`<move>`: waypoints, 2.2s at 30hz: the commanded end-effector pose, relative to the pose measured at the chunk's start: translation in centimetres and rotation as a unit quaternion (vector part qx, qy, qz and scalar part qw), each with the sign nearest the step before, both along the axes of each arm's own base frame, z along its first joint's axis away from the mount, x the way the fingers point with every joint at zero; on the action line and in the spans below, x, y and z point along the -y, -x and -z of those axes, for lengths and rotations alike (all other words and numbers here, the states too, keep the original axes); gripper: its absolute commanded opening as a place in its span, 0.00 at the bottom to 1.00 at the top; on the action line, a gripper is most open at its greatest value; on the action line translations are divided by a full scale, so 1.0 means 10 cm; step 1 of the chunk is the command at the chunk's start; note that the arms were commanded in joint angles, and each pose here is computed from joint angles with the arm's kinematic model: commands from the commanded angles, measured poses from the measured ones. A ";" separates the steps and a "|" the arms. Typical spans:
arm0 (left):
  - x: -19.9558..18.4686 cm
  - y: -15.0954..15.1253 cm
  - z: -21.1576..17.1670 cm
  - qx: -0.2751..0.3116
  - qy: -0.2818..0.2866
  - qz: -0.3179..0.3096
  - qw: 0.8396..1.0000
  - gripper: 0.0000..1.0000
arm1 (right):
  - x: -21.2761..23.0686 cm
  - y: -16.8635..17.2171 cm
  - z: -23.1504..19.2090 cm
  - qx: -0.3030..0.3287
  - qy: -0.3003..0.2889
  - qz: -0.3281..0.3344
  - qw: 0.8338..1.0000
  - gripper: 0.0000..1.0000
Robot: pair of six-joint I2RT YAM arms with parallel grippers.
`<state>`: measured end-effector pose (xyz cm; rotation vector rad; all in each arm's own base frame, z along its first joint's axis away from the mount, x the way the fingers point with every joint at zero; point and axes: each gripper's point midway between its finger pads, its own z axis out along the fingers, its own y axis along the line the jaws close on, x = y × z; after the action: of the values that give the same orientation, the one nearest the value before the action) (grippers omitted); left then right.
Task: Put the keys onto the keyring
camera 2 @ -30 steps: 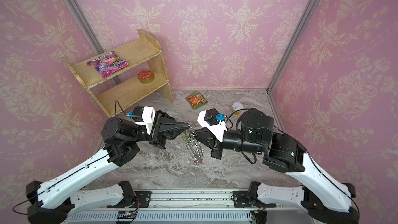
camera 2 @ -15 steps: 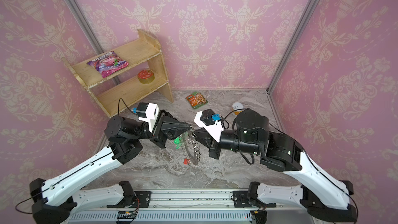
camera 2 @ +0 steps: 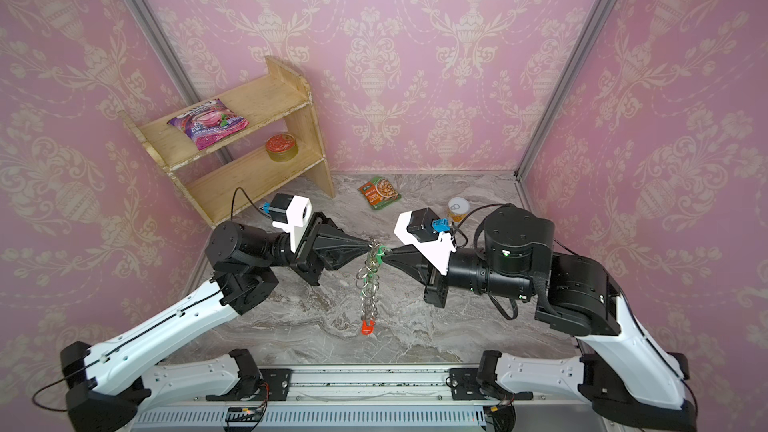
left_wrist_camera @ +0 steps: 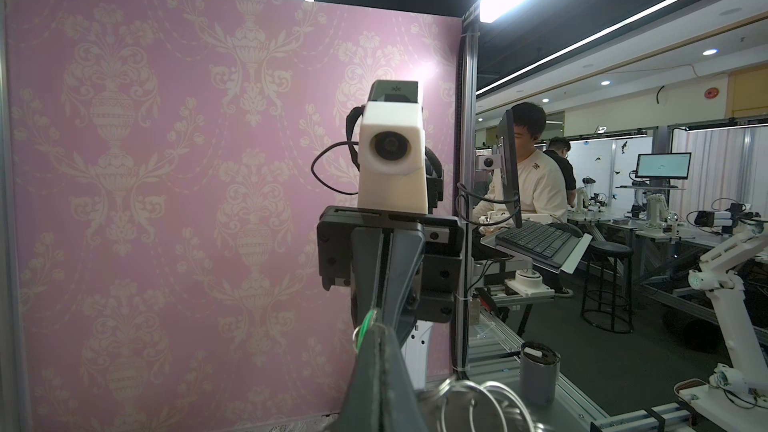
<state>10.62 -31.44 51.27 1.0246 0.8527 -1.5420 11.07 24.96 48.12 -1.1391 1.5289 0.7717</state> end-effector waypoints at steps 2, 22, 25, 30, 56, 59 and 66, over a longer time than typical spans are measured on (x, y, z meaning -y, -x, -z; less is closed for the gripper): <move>-0.10 0.10 -0.22 0.024 0.026 0.013 0.999 0.00 | -0.02 0.01 0.06 0.005 0.023 -0.009 1.000 0.00; -0.08 0.00 0.03 0.020 -0.013 -0.024 0.999 0.00 | 0.03 0.00 -0.05 0.014 0.042 -0.003 0.999 0.00; -0.08 0.01 0.04 0.020 -0.016 -0.023 0.999 0.00 | 0.03 -0.02 -0.02 0.013 0.050 0.002 0.999 0.00; -0.08 0.00 0.15 0.018 -0.038 -0.032 0.999 0.00 | 0.06 -0.08 0.04 0.011 0.078 0.017 0.997 0.00; -0.91 -0.52 1.22 -0.032 -0.179 -0.357 0.916 0.92 | -0.35 -0.52 0.87 -0.061 0.213 0.074 0.972 0.00; -1.00 -0.54 1.25 -0.035 -0.181 -0.375 0.908 0.93 | -0.36 -0.61 1.10 -0.079 0.248 0.089 0.962 0.00; -1.09 -0.53 1.30 -0.040 -0.181 -0.390 0.902 0.95 | -0.47 -0.66 1.55 -0.153 0.274 0.102 0.944 0.00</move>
<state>15.38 -21.41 39.03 0.7427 1.4074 -0.8163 17.51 29.00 32.88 -1.3384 2.1296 0.3369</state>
